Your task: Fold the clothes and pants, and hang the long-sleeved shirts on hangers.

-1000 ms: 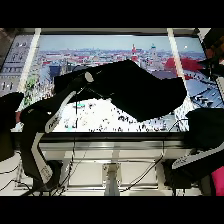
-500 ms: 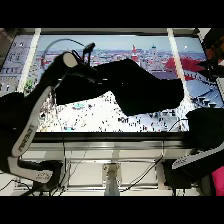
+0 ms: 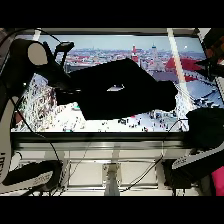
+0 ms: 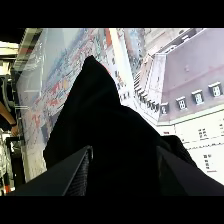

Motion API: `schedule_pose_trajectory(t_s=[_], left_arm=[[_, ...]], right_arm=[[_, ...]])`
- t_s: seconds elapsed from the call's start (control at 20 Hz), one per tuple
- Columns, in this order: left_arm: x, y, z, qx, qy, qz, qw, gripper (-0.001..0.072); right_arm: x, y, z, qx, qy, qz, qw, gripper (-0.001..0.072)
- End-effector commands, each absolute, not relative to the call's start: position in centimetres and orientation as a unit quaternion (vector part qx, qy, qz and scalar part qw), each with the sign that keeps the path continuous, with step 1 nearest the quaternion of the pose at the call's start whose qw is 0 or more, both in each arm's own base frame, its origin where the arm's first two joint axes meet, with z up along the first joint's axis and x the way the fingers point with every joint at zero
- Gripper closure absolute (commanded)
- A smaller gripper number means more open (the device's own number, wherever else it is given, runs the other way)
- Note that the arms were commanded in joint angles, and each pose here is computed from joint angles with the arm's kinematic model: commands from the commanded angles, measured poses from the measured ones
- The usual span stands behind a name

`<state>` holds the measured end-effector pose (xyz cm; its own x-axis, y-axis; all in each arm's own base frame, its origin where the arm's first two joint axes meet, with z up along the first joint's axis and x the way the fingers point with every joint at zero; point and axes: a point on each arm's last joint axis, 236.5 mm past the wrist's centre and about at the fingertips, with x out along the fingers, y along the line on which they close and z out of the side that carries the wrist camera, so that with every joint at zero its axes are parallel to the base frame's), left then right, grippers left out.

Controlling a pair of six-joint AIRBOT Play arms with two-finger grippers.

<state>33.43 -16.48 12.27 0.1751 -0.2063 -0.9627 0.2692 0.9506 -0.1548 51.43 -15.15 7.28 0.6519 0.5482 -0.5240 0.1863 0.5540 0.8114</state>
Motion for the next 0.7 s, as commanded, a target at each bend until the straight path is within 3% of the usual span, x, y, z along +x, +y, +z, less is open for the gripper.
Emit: schedule_pose_trajectory(t_s=[0.0, 0.3, 0.4, 0.45, 0.65], left_arm=[[36.1, -16.2, 10.7, 0.028, 0.61, -0.13, 0.781, 0.0702], [51.2, -21.3, 2.2, -0.017, 0.473, -0.141, 0.87, 0.0679], [53.5, -21.7, -0.2, -0.034, 0.456, -0.134, 0.879, 0.0374], [53.6, -21.4, -1.1, -0.048, 0.464, -0.123, 0.876, 0.0326], [53.2, -18.5, -0.2, -0.056, 0.481, -0.1, 0.869, 0.0334]], right_arm=[[51.5, -14.5, 7.5, 0.457, 0.402, 0.123, 0.784, 0.0271], [51.8, -13.3, 7.5, 0.452, 0.409, 0.132, 0.782, 0.0269], [51.7, -12.6, 7.5, 0.45, 0.415, 0.14, 0.779, 0.0262], [51.7, -12.4, 7.5, 0.449, 0.416, 0.142, 0.778, 0.0262], [52.0, -11.6, 7.5, 0.445, 0.419, 0.147, 0.778, 0.0227]])
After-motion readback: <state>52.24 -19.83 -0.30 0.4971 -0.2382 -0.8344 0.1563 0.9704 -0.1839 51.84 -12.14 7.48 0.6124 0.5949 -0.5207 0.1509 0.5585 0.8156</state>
